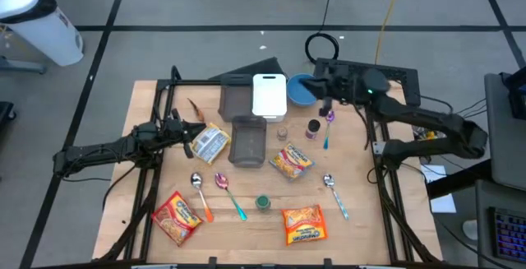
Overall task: Pick & Place Food Item
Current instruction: Put the red noodle pack into the bottom black bin
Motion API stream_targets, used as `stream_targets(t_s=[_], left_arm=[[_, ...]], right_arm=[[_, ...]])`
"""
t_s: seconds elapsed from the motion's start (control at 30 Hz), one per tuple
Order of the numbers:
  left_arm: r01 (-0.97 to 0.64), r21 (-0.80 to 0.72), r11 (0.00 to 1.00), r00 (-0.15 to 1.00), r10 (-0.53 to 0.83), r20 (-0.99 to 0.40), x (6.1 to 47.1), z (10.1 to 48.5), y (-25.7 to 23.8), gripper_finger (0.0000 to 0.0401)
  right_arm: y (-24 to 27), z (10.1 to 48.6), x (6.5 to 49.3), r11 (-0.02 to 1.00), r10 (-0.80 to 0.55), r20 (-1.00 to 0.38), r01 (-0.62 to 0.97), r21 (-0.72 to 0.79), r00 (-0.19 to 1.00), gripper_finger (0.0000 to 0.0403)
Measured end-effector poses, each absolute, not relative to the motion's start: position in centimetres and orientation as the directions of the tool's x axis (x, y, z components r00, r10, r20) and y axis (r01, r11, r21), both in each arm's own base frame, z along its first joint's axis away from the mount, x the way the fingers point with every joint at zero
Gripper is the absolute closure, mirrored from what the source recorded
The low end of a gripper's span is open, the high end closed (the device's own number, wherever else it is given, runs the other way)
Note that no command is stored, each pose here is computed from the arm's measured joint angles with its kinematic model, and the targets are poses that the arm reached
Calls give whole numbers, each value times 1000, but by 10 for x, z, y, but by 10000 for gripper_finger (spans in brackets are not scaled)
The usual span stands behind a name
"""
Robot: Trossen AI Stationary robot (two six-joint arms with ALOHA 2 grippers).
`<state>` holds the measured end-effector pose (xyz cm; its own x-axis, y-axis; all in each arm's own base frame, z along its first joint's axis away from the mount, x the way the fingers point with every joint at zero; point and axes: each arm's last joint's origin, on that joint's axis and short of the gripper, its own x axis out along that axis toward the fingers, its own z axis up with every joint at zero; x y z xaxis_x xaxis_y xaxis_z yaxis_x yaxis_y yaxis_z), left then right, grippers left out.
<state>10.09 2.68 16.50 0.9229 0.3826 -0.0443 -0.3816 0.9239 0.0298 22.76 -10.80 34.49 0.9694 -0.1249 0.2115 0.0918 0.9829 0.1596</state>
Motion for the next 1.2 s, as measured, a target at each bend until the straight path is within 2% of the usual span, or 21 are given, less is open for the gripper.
stream_targets(t_s=[0.17, 0.63, 1.07, 1.2], left_arm=[[-381, 30, 924, 923, 382, -44, 101, 165, 27, 359], [-381, 30, 924, 923, 382, -44, 101, 165, 27, 359], [-382, 30, 924, 923, 383, -44, 101, 165, 27, 359], [-381, 30, 924, 923, 382, -44, 101, 165, 27, 359]], right_arm=[[-114, 329, 247, 987, -1, 147, -23, 160, 989, 403], [-123, 306, 263, 977, -9, 68, -6, 212, 998, 403], [-123, 306, 263, 963, -9, 59, -7, 269, 998, 403], [-124, 306, 263, 969, -68, 61, 52, 243, 996, 403]])
